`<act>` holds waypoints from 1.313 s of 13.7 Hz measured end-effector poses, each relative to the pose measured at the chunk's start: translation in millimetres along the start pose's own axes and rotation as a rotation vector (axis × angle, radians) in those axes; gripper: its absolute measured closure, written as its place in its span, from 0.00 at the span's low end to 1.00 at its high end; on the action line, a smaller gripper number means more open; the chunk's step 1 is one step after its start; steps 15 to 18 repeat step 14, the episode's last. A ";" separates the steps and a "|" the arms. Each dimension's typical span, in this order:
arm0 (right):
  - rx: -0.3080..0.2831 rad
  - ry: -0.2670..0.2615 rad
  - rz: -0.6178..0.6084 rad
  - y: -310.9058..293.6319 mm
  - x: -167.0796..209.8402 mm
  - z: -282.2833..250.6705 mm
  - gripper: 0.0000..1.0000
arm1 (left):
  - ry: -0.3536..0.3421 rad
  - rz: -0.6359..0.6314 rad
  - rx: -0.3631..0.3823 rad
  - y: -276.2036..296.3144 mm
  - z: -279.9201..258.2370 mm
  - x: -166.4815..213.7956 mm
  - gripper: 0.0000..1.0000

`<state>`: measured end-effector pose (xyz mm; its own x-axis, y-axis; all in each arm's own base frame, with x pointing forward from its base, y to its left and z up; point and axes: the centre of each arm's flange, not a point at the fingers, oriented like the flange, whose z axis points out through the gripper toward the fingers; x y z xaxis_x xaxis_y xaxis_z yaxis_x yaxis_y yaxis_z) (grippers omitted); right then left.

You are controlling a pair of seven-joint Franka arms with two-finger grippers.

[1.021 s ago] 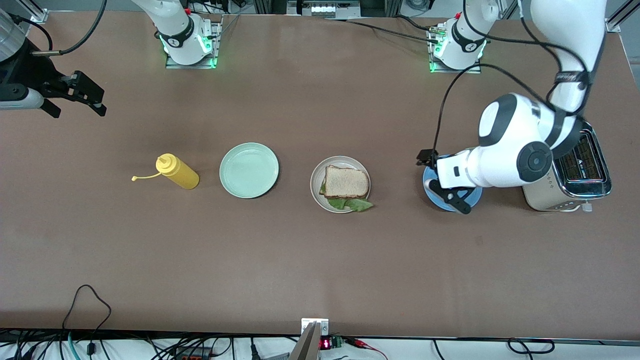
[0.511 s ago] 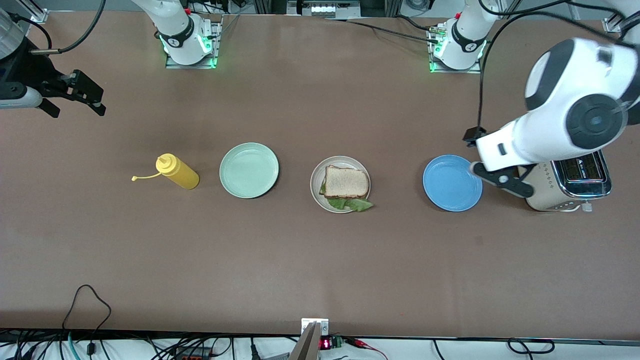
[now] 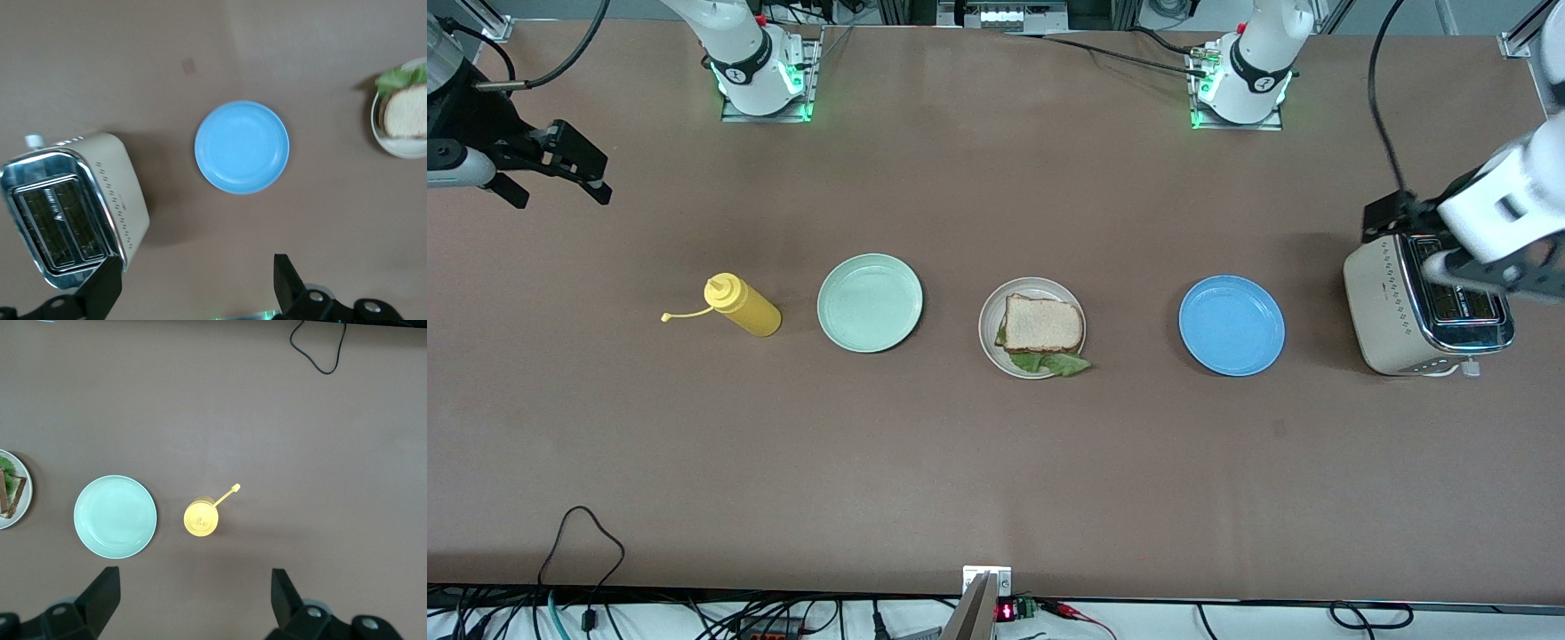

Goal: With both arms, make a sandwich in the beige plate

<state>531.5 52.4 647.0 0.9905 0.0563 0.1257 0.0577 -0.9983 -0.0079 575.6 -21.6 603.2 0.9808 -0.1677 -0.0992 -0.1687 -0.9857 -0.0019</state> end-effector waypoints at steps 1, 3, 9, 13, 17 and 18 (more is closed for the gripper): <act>0.000 0.000 0.000 0.0 0.0 -0.1 0.00 | 0.041 -0.005 0.005 -1.0 -7.2 -12.0 0.00; 0.001 0.000 -0.001 -0.5 0.0 -0.2 0.00 | 0.067 0.003 0.010 7.2 -6.5 -29.0 0.00; 0.002 0.000 -0.001 -0.6 0.0 -0.2 0.00 | 0.055 0.016 0.009 15.4 6.5 -31.1 0.00; 0.002 0.000 -0.001 -0.6 0.0 -0.2 0.00 | 0.055 0.016 0.009 15.5 6.5 -31.1 0.00; 0.002 0.000 -0.001 -0.6 0.0 -0.2 0.00 | 0.055 0.016 0.009 15.5 6.5 -31.1 0.00; 0.002 0.000 -0.001 -0.6 0.0 -0.2 0.00 | 0.055 0.016 0.009 15.5 6.5 -31.1 0.00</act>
